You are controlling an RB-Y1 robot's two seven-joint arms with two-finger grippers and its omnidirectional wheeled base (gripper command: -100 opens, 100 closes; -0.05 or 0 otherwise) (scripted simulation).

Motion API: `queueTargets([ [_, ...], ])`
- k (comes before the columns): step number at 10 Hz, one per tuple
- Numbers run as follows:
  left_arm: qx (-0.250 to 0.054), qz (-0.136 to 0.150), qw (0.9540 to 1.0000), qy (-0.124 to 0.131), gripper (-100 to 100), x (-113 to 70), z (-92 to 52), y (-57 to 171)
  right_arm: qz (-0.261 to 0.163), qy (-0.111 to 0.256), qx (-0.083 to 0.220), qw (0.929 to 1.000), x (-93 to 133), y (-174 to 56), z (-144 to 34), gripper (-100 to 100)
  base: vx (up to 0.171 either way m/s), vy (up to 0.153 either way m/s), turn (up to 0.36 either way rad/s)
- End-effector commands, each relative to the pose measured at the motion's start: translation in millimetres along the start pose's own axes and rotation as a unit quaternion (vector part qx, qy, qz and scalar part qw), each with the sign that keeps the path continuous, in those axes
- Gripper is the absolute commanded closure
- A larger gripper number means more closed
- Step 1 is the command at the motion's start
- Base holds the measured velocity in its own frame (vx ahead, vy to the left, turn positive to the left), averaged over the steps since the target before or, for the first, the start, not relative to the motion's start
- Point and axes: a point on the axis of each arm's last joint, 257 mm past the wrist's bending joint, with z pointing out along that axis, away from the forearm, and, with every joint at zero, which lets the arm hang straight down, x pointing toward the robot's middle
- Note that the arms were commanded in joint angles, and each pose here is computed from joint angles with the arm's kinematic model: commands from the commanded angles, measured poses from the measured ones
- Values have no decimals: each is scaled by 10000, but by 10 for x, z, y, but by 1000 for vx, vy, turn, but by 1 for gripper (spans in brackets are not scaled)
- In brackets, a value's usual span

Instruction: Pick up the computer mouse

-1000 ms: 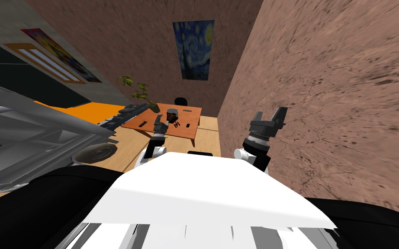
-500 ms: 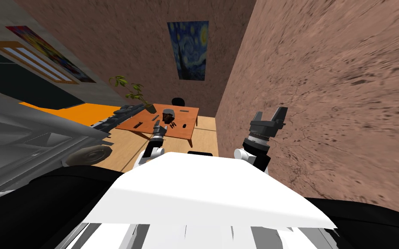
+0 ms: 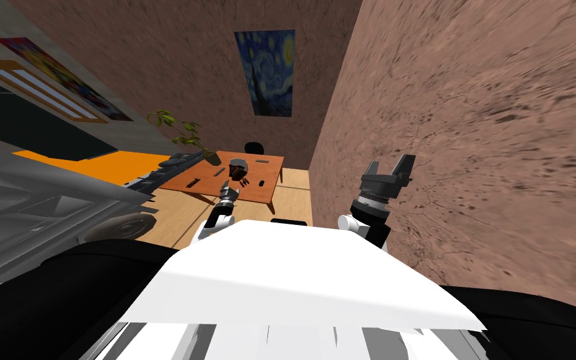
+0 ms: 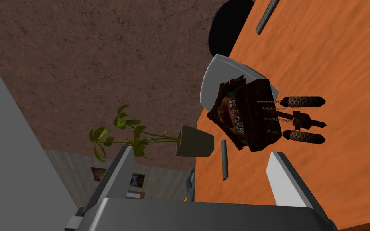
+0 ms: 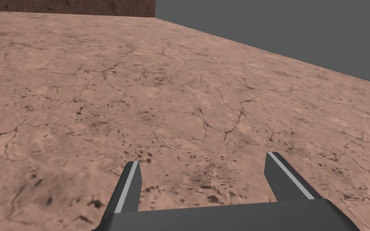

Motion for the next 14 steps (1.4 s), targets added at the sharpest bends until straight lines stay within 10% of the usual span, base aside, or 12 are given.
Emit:
queueTargets([
  [1,-339,-261,9987,-273,-100,-198,6,263,0,0,0,10000,0,0,0,0,93,-108,-20],
  [7,-1126,-761,9872,-838,-100,-618,-42,833,0,0,0,10000,0,0,0,0,86,-80,-5],
  [14,-2203,-1479,9522,-1515,-100,-1025,-147,1595,-1,0,0,10000,0,0,0,0,124,-52,15],
])
